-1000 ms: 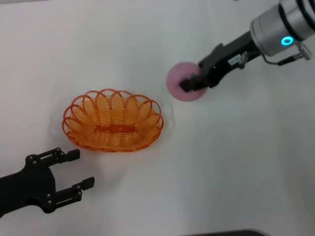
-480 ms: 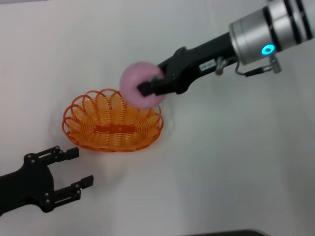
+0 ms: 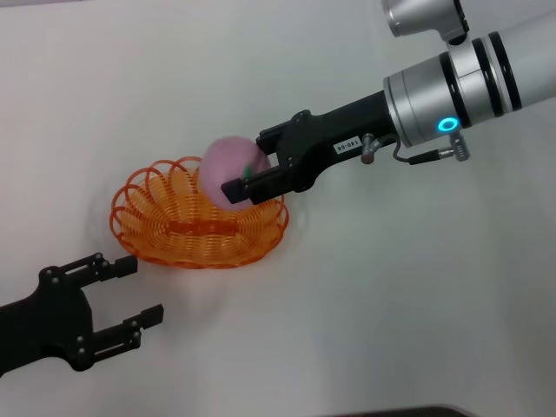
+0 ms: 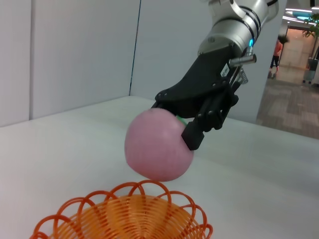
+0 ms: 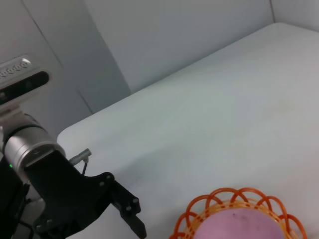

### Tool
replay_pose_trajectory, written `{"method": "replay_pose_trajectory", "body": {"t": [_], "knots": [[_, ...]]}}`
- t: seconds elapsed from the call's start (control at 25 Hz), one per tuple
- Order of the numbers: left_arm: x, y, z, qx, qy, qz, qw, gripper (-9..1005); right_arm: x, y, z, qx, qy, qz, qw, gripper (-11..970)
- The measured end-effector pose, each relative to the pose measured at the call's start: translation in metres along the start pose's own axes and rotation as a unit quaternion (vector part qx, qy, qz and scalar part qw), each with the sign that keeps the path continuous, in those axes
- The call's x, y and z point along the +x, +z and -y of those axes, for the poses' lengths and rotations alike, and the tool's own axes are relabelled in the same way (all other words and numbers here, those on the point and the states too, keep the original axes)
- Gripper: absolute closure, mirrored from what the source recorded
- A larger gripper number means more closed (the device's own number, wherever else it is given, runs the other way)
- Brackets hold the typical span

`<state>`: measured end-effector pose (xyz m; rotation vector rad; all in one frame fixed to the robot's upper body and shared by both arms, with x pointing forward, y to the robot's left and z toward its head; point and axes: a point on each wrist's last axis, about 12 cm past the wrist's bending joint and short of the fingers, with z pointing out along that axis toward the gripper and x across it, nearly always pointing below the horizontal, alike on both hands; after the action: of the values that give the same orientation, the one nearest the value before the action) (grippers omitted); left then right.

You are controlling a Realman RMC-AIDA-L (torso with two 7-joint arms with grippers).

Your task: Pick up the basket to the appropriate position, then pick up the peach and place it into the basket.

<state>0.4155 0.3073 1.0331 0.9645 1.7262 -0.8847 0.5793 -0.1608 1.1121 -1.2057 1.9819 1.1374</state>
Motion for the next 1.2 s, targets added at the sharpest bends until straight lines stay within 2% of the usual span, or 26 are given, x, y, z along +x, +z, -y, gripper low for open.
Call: {"method": "replay_pose_trajectory", "body": {"t": [0.16,0.48,0.76,0.88,0.92,0.96,1.08,1.2], "knots": [[-0.001,-0.002,-0.001,-0.003,0.000,0.006,1.000,291,0.005,0.001,0.000,-0.001,0.003,0.010,1.000,281],[-0.001,-0.002,0.000,-0.004,-0.002,0.008,1.000,291,0.023,0.001,0.001,0.002,-0.008,0.050,0.999,54],[-0.002,0.002,-0.002,0.000,-0.011,0.014,1.000,292,0.068,-0.015,-0.007,0.024,-0.044,0.085,0.995,7],[-0.003,0.003,-0.002,0.002,-0.016,0.017,1.000,292,0.093,-0.020,-0.017,0.023,-0.059,0.090,0.994,6],[-0.003,0.005,-0.002,0.004,-0.021,0.019,1.000,292,0.110,-0.025,-0.024,0.026,-0.066,0.097,0.993,6],[-0.003,0.005,-0.002,0.004,-0.021,0.019,1.000,292,0.110,-0.025,-0.024,0.026,-0.066,0.097,0.993,6],[-0.002,0.006,-0.001,0.006,-0.026,0.021,0.999,291,0.137,-0.035,-0.035,0.046,-0.077,0.122,0.988,6],[-0.001,0.008,-0.001,0.010,-0.032,0.020,0.999,291,0.154,-0.046,-0.044,0.065,-0.088,0.150,0.983,5]]}}
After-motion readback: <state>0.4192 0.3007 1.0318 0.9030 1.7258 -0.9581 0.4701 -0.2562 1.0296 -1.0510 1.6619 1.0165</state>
